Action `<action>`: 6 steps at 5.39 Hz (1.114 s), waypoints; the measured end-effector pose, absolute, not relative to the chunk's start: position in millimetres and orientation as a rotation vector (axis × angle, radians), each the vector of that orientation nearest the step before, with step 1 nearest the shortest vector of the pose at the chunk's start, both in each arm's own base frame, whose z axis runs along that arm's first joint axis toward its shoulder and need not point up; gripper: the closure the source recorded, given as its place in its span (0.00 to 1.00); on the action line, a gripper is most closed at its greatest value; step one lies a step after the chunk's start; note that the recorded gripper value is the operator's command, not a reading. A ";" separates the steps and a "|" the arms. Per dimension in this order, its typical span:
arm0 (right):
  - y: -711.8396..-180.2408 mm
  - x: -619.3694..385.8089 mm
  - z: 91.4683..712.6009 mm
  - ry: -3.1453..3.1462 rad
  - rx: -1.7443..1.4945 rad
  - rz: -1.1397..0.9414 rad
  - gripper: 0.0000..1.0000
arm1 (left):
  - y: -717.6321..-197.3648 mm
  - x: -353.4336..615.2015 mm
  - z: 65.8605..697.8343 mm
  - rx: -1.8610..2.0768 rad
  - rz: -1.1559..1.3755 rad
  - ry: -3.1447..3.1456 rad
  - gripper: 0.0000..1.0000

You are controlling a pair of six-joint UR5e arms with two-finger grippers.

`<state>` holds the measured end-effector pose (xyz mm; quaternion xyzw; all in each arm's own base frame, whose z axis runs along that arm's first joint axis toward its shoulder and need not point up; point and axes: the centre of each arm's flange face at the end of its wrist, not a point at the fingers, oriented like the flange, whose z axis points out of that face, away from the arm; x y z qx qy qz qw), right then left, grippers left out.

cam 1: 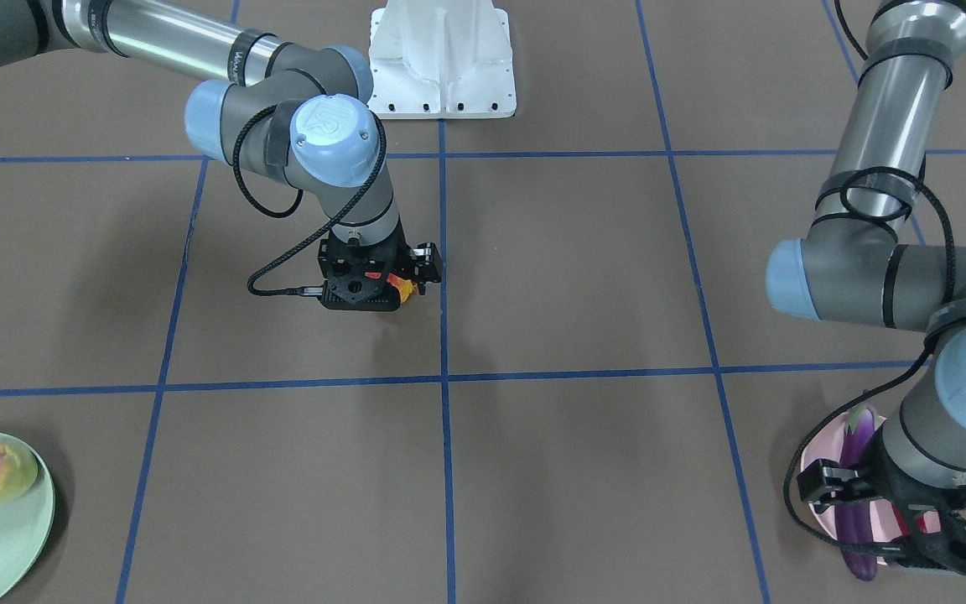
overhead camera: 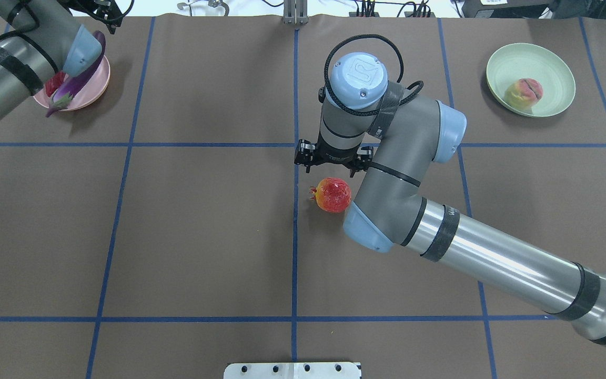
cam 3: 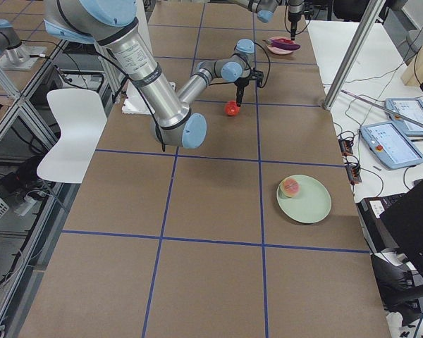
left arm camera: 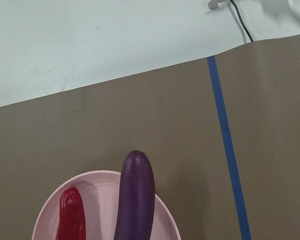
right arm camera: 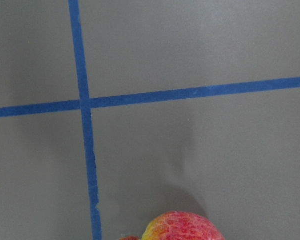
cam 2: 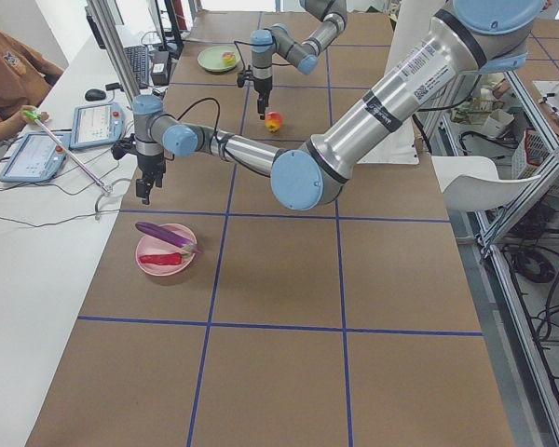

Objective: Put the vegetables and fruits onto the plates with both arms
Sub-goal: 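Reach right gripper to red apple while left lowers eggplant onto pink plate, then grasp the red apple with the right gripper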

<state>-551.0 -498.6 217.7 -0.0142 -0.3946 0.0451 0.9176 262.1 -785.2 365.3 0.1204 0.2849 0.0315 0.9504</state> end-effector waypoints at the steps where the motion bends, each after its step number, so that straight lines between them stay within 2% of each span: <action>1: -493.8 -560.0 223.8 -0.798 -0.036 0.081 0.00 | -780.3 255.3 349.7 0.231 0.060 0.589 0.00; 3: -488.0 -567.8 236.9 -0.776 -0.046 0.073 0.02 | -776.7 253.7 344.0 0.220 0.059 0.591 0.00; 4: -485.8 -574.0 242.4 -0.762 -0.047 0.071 0.36 | -776.4 253.1 344.3 0.220 0.058 0.591 0.00; 5: -486.4 -577.5 246.7 -0.752 -0.050 0.073 0.99 | -775.9 252.7 342.4 0.223 0.059 0.592 0.00; 6: -487.4 -577.4 247.5 -0.750 -0.051 0.074 1.00 | -775.1 252.3 339.4 0.228 0.059 0.594 0.00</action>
